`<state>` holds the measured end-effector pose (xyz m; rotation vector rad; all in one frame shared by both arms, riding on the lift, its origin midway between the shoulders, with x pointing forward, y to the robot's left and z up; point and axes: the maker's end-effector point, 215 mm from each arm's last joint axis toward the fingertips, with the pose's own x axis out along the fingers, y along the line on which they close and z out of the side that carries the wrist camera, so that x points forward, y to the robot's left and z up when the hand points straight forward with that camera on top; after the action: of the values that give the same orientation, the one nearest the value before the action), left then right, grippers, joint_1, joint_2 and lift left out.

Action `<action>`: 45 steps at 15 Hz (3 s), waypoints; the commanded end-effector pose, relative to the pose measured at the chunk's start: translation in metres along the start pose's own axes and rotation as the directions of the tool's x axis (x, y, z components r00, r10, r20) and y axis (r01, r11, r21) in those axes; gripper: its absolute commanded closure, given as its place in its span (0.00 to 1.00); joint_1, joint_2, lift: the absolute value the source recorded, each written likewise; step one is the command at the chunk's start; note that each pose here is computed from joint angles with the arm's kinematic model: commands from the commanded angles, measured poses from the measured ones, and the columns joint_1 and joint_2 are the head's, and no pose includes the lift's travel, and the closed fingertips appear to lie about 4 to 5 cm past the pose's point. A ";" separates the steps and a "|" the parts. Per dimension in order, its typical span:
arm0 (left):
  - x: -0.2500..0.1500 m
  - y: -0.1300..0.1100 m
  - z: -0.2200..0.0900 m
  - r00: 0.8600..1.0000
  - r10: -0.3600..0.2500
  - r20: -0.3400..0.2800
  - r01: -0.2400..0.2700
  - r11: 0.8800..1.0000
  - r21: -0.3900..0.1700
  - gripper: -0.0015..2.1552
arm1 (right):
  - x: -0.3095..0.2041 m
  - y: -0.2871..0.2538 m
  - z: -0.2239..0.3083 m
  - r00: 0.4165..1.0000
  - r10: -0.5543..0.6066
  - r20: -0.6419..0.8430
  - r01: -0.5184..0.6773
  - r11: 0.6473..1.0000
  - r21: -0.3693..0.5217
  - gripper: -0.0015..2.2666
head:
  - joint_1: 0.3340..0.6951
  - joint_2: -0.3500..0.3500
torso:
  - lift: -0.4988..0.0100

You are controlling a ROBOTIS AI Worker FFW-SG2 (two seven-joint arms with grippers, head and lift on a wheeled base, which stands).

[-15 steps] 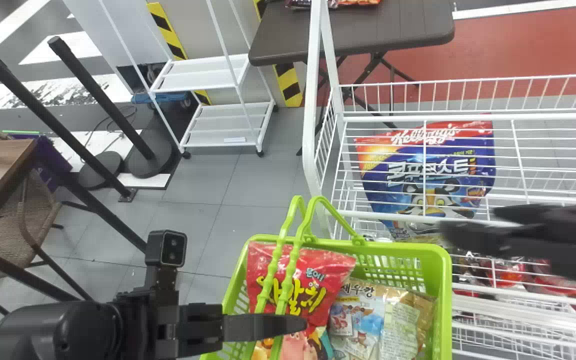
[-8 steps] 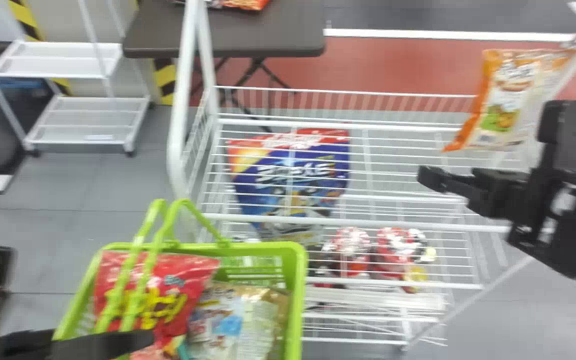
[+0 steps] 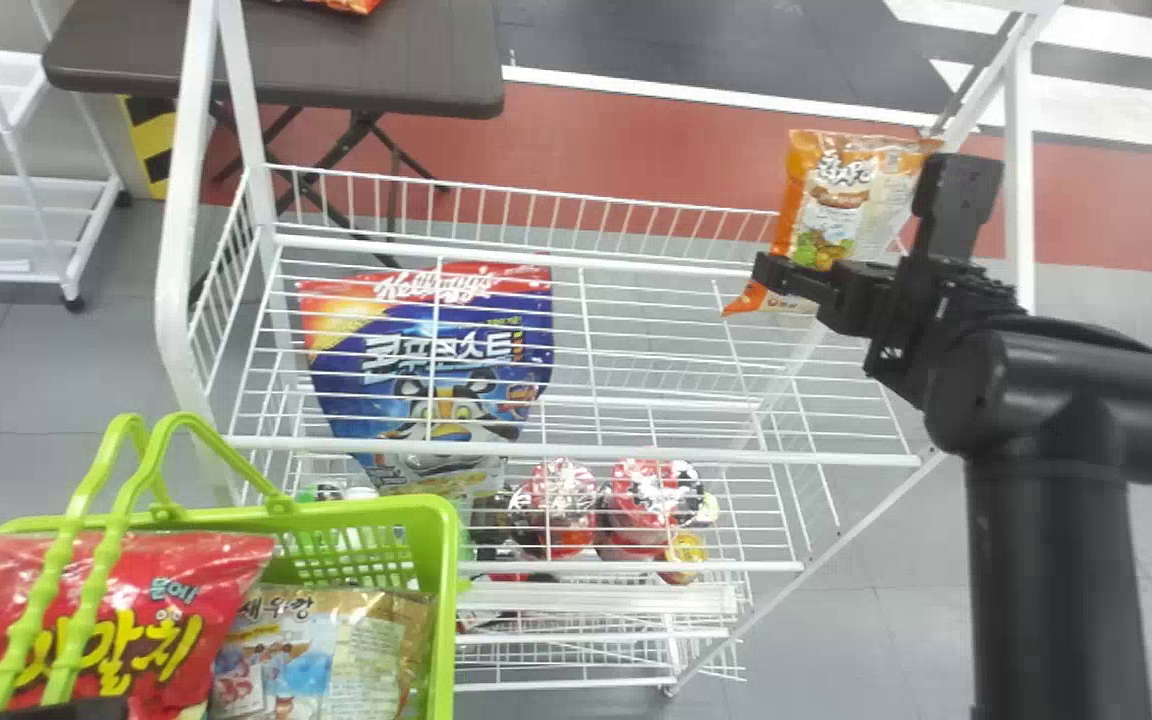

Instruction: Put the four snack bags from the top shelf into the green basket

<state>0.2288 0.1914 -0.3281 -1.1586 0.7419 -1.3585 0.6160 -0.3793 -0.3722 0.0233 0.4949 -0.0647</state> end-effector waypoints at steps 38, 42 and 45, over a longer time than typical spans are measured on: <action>-0.005 0.006 0.006 1.000 -0.005 0.017 0.005 1.000 -0.002 1.00 | -0.348 0.398 -0.194 0.272 0.846 -0.459 -0.828 0.449 0.336 0.94 | 1.00 1.00 | 0.98; -0.002 0.006 0.004 1.000 -0.007 0.009 0.007 1.000 -0.002 1.00 | -0.322 0.377 -0.183 0.386 0.799 -0.461 -0.805 0.536 0.254 0.00 | 1.00 1.00 | 0.98; 0.001 0.006 0.003 1.000 -0.013 0.007 0.013 1.000 -0.003 1.00 | -0.313 0.368 -0.156 0.432 0.797 -0.421 -0.811 0.548 0.205 0.01 | 1.00 1.00 | 0.98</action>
<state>0.2348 0.1909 -0.3348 -1.1659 0.7382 -1.3534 0.2847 0.0175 -0.3675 0.2762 0.9670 0.9544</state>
